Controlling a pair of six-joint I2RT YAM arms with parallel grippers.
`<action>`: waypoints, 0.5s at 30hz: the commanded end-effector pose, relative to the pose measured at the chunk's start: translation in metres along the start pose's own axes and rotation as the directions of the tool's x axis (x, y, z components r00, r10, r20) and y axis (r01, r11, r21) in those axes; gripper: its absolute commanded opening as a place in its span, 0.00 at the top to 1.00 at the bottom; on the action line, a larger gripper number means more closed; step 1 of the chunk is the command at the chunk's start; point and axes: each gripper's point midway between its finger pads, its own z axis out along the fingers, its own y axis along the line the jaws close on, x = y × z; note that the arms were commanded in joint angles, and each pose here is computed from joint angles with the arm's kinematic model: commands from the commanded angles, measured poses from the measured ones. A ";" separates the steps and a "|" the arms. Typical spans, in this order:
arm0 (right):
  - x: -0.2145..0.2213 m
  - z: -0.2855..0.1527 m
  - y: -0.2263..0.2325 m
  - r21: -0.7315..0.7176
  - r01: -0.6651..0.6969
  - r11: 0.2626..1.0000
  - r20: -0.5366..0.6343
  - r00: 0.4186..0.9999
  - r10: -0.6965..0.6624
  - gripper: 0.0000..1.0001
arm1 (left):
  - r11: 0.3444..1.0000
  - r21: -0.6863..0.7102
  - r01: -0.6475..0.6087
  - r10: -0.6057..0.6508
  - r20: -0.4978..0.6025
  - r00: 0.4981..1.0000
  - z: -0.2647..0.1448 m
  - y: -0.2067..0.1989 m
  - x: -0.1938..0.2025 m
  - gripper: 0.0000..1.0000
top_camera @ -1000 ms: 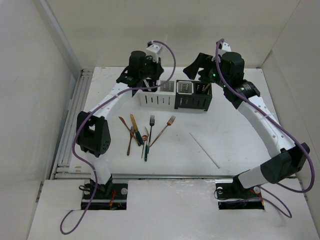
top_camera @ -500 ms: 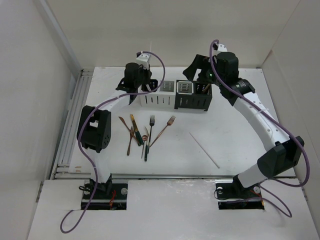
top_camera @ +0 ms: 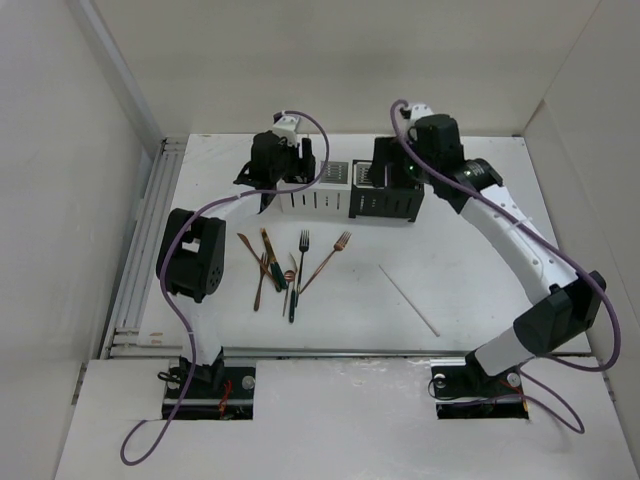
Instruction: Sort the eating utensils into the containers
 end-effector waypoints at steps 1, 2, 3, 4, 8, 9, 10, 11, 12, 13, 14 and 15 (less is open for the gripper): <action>0.079 -0.014 0.000 0.015 0.181 0.983 -0.244 0.954 -0.172 0.07 | 0.999 -0.029 0.017 -0.015 0.045 0.999 -0.024 0.000 -0.039 0.36; 0.097 -0.019 0.002 0.002 0.195 0.981 -0.288 0.939 -0.186 0.07 | 0.999 -0.030 0.018 -0.016 0.036 0.999 -0.026 0.000 -0.039 0.35; 0.142 -0.020 0.007 -0.036 0.221 0.975 -0.392 0.894 -0.217 0.07 | 0.998 -0.056 0.018 -0.016 0.038 0.999 -0.030 0.003 -0.044 0.33; 0.164 -0.028 0.007 -0.048 0.236 0.971 -0.445 0.865 -0.232 0.07 | 0.997 -0.068 0.030 -0.027 0.041 0.999 -0.033 0.004 -0.051 0.33; 0.236 -0.045 0.006 -0.013 0.157 0.988 -0.588 0.797 -0.134 0.07 | 0.982 -0.187 0.037 -0.039 -0.003 0.999 -0.049 0.016 -0.067 0.32; 0.245 -0.047 0.007 0.009 0.113 0.994 -0.609 0.789 -0.084 0.07 | 0.977 -0.212 0.027 -0.041 -0.061 0.997 -0.054 0.014 -0.058 0.32; 0.254 -0.050 0.010 0.006 0.099 0.995 -0.629 0.774 -0.073 0.07 | 0.970 -0.242 0.033 -0.045 -0.043 0.998 -0.060 0.014 -0.073 0.31; 0.267 -0.053 0.010 0.012 0.098 0.995 -0.651 0.756 -0.067 0.07 | 0.966 -0.256 0.030 -0.047 -0.059 0.997 -0.062 0.016 -0.072 0.31; 0.276 -0.052 0.007 0.043 0.082 0.996 -0.673 0.739 -0.032 0.07 | 0.962 -0.268 0.049 -0.069 -0.066 0.995 -0.072 0.015 -0.077 0.31; 0.283 -0.051 0.002 0.072 0.087 0.994 -0.685 0.728 -0.014 0.07 | 0.955 -0.291 0.057 -0.080 -0.068 0.994 -0.077 0.018 -0.077 0.31; 0.294 -0.052 -0.007 0.109 0.107 0.988 -0.706 0.708 0.002 0.07 | 0.952 -0.301 0.064 -0.089 -0.068 0.994 -0.081 0.018 -0.079 0.31; 0.305 -0.050 -0.013 0.131 0.131 0.983 -0.741 0.672 0.009 0.07 | 0.948 -0.311 0.073 -0.098 -0.066 0.993 -0.086 0.019 -0.080 0.31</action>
